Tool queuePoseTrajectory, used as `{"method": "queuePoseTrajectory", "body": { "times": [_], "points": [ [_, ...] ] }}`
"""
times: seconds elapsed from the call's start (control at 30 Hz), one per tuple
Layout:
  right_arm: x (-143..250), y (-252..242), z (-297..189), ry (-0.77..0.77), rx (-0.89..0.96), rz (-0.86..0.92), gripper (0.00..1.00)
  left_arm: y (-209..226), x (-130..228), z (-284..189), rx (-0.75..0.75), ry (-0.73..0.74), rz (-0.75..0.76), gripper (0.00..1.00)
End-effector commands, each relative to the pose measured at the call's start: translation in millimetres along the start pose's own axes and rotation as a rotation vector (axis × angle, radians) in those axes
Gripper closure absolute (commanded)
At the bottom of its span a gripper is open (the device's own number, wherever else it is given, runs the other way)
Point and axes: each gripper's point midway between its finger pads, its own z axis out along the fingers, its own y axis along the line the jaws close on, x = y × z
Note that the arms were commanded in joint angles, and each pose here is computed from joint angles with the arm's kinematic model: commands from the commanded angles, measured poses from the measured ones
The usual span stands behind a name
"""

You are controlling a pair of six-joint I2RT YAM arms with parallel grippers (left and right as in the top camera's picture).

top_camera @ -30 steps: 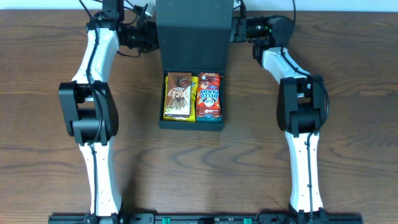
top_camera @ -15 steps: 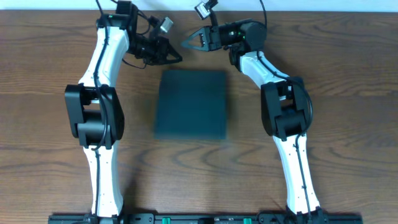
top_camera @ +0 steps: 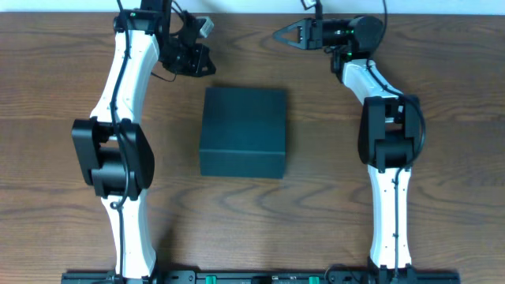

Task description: Pack container

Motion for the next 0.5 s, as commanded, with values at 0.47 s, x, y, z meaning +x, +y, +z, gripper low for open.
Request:
{"method": "queuePoseTrajectory", "body": {
  "times": [0.47],
  "points": [
    [-29, -90, -62, -0.282, 0.373, 0.025, 0.98, -48, 19, 15, -0.026, 0.107, 0.076, 0.94]
  ]
}}
